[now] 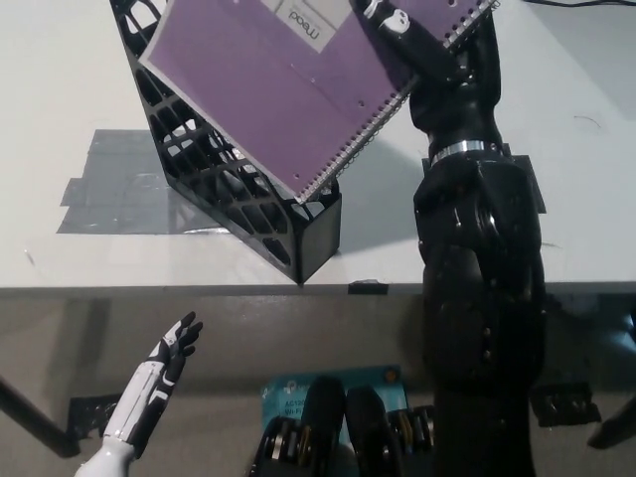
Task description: A person hands a notebook to the robot and the robot grabs it with its right hand and places it in the magazine stand kept in the centre of the desk infront of it.
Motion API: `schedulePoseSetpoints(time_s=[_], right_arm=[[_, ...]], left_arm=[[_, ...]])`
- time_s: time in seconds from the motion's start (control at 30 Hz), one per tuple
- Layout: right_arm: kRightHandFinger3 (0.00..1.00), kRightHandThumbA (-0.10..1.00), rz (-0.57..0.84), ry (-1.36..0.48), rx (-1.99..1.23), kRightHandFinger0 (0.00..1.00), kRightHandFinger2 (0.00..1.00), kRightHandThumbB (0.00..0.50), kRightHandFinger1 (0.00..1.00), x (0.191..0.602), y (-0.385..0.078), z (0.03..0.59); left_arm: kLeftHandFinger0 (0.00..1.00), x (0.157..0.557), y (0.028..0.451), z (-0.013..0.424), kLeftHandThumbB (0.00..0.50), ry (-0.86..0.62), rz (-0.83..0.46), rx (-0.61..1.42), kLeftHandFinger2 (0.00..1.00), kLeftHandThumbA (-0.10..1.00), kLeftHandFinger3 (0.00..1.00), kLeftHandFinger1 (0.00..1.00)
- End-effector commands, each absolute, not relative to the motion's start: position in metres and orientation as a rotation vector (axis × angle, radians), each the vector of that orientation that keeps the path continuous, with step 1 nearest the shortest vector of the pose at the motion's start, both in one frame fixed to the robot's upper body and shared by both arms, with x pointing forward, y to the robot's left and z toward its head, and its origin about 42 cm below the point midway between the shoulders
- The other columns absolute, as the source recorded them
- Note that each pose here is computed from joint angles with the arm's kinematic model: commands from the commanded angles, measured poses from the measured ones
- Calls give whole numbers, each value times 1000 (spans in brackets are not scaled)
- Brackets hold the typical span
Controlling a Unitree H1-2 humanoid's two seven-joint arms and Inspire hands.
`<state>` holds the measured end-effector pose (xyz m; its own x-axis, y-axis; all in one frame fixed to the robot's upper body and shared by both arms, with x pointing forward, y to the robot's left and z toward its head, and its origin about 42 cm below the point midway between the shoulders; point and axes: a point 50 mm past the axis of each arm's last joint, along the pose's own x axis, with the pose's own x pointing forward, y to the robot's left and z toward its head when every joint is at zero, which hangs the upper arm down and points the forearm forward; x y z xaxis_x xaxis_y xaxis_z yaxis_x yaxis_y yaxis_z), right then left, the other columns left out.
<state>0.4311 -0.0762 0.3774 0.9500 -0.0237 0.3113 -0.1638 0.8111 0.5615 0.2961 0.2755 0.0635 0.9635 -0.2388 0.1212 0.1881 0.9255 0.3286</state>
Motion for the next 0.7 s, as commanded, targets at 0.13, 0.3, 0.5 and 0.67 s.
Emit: schedulePoseSetpoints(time_s=[0.13,0.3,0.5,0.67], right_arm=[[0,820,122,-563,779,0,0,0,0,415,-70,447],[0,803,128,-619,845,0,0,0,0,405,-79,462],[0,792,125,-636,894,0,0,0,0,401,-88,468],[0,791,94,-632,876,0,0,0,0,404,-88,466]], left_arm=[[1000,302,278,80,500,-243,-230,355,1000,1000,1000,1000],[1000,303,278,79,500,-241,-227,351,1000,1000,1000,1000],[1000,302,278,79,500,-240,-229,358,1000,1000,1000,1000],[1000,303,277,80,500,-243,-230,354,1000,1000,1000,1000]])
